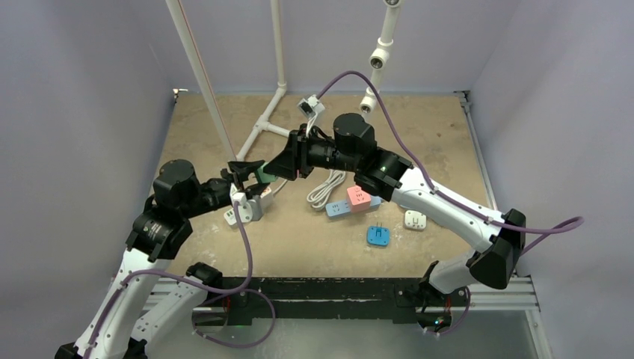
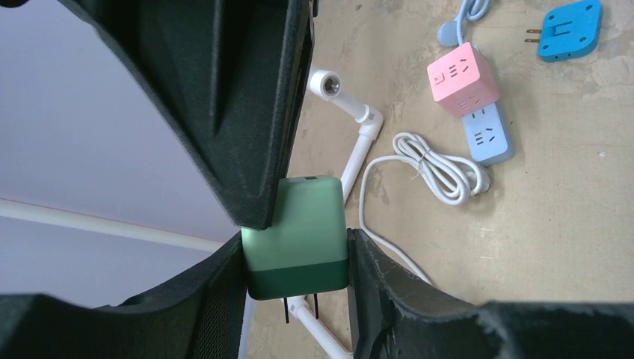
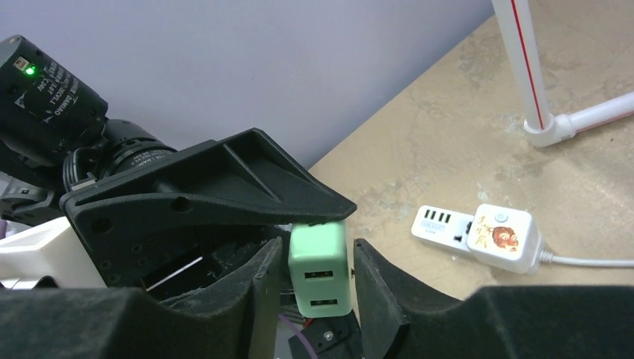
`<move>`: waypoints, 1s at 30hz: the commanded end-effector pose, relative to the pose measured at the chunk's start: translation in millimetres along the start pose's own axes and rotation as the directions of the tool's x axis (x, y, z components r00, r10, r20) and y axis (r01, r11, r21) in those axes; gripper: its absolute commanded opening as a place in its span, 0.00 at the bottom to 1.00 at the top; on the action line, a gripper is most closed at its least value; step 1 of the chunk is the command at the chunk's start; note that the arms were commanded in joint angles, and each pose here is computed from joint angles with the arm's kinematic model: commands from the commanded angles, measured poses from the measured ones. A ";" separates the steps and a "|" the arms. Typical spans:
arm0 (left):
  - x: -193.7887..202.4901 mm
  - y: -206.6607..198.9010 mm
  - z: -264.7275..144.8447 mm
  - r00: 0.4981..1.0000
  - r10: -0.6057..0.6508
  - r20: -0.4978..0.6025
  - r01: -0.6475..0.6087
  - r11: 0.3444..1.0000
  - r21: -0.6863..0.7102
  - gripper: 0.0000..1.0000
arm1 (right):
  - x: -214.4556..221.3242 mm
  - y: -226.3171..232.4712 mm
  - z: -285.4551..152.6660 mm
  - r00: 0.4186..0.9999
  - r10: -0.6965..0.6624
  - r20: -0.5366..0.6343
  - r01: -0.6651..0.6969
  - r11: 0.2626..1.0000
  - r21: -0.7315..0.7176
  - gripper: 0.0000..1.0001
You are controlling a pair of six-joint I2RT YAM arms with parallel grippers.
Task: Insert the plug
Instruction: Pick up the plug from the center of the board.
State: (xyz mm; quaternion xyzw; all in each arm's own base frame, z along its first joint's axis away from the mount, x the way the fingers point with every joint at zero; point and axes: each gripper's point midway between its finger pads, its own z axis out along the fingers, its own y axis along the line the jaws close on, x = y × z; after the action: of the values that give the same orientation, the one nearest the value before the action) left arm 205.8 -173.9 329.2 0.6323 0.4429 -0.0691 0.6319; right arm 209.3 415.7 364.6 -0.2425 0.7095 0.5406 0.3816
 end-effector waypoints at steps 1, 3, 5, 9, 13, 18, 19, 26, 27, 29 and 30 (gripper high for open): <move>-6.9 10.0 -2.0 1.000 -0.012 0.010 0.013 1.000 -0.028 0.04 | -11.0 19.3 -1.9 0.999 -0.013 0.037 0.016 0.998 -0.064 0.51; -7.0 12.2 -1.3 1.000 -0.026 0.010 0.026 0.999 -0.035 0.00 | -6.1 19.8 -0.9 0.999 -0.014 0.030 0.016 0.998 -0.068 0.54; -6.3 12.9 -0.3 0.999 -0.038 0.007 0.038 0.999 -0.034 0.00 | -1.4 20.9 1.3 1.000 -0.014 0.022 0.016 0.997 -0.074 0.55; -7.5 13.5 1.3 0.998 -0.054 0.015 0.055 0.998 -0.031 0.00 | 6.8 20.6 7.2 1.000 -0.012 -0.002 0.012 0.997 -0.075 0.44; -9.7 15.9 1.4 0.997 -0.069 0.021 0.070 0.997 -0.038 0.00 | 15.0 13.7 11.5 0.999 -0.003 -0.033 0.001 0.998 -0.057 0.29; -12.3 17.2 0.9 0.997 -0.070 0.031 0.071 0.997 -0.043 0.00 | 27.4 10.1 13.8 0.995 0.010 -0.099 -0.015 0.999 -0.049 0.29; -12.0 17.3 0.9 0.997 -0.069 0.029 0.070 0.997 -0.044 0.00 | 29.1 10.7 13.5 0.994 0.012 -0.109 -0.017 0.998 -0.053 0.30; -9.6 14.2 0.3 0.998 -0.060 0.024 0.061 0.997 -0.042 0.00 | 29.2 12.0 10.7 0.994 0.013 -0.108 -0.019 0.998 -0.054 0.34; -8.9 13.9 0.2 0.998 -0.059 0.022 0.060 0.997 -0.043 0.00 | 28.2 13.3 10.4 0.995 0.013 -0.103 -0.019 0.998 -0.060 0.31; -8.5 14.1 -0.1 0.998 -0.058 0.021 0.059 0.997 -0.048 0.00 | 27.9 14.2 9.6 0.994 0.020 -0.103 -0.026 0.998 -0.064 0.31; -8.2 13.8 -0.2 0.998 -0.058 0.021 0.059 0.997 -0.048 0.00 | 28.3 14.5 9.5 0.994 0.020 -0.106 -0.027 0.997 -0.065 0.32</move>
State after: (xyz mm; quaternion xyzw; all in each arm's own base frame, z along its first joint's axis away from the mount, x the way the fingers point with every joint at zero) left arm 207.6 -172.4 319.6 0.6077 0.4911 -0.0987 0.6163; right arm 201.4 429.7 333.5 -0.2592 0.7307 0.5297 0.3439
